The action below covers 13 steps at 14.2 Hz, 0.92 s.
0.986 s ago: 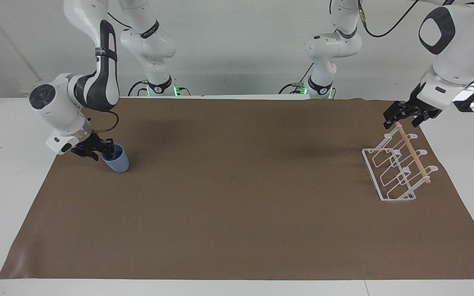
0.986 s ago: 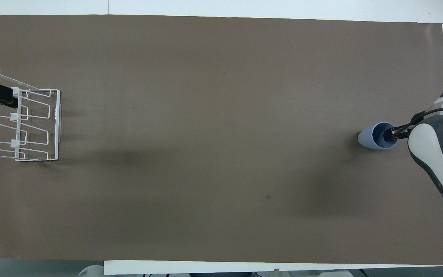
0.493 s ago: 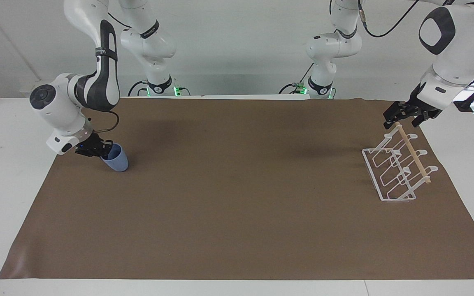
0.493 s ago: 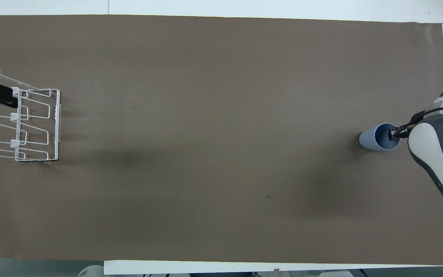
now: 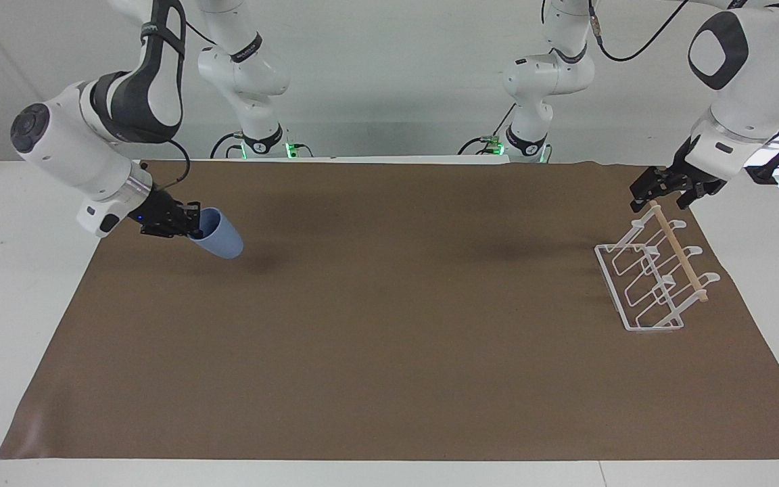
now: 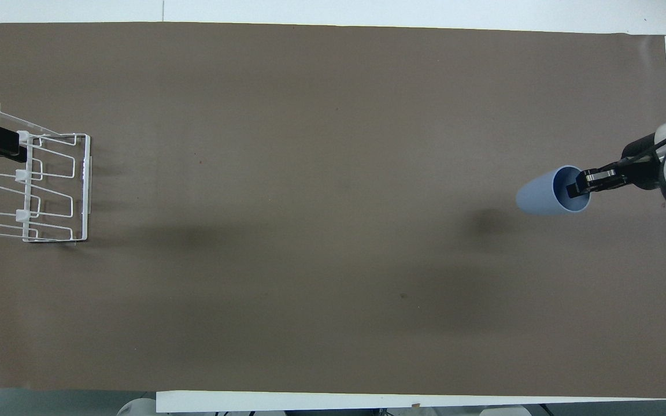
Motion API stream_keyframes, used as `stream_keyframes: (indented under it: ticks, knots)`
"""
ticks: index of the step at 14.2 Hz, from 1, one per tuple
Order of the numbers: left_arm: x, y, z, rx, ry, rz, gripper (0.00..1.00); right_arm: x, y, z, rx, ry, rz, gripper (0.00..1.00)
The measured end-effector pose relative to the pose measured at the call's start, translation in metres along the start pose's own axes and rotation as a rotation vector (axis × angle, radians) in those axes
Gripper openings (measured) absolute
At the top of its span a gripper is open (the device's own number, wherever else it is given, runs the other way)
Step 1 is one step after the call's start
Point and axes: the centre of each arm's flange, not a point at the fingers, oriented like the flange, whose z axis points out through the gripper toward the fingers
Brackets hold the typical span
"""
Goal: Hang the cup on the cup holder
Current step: 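Lift the blue cup with the right gripper toward the left gripper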
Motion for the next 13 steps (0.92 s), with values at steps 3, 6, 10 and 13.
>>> stream_keyframes:
  ticks: [3, 6, 10, 13]
  knots:
    - [-0.001, 0.000, 0.001, 0.000, -0.005, 0.000, 1.00, 0.015, -0.068, 0.023, 0.158, -0.010, 0.032, 0.05]
    - [-0.003, -0.002, 0.004, 0.000, -0.033, -0.003, 1.00, 0.024, -0.151, 0.051, 0.324, -0.029, 0.098, 0.05]
    - [-0.005, -0.012, 0.003, -0.001, -0.038, -0.021, 1.00, 0.030, -0.205, 0.079, 0.513, 0.019, 0.149, 0.05]
    - [-0.006, -0.010, 0.004, 0.000, -0.042, -0.063, 1.00, 0.029, -0.234, 0.100, 0.583, 0.036, 0.199, 0.05]
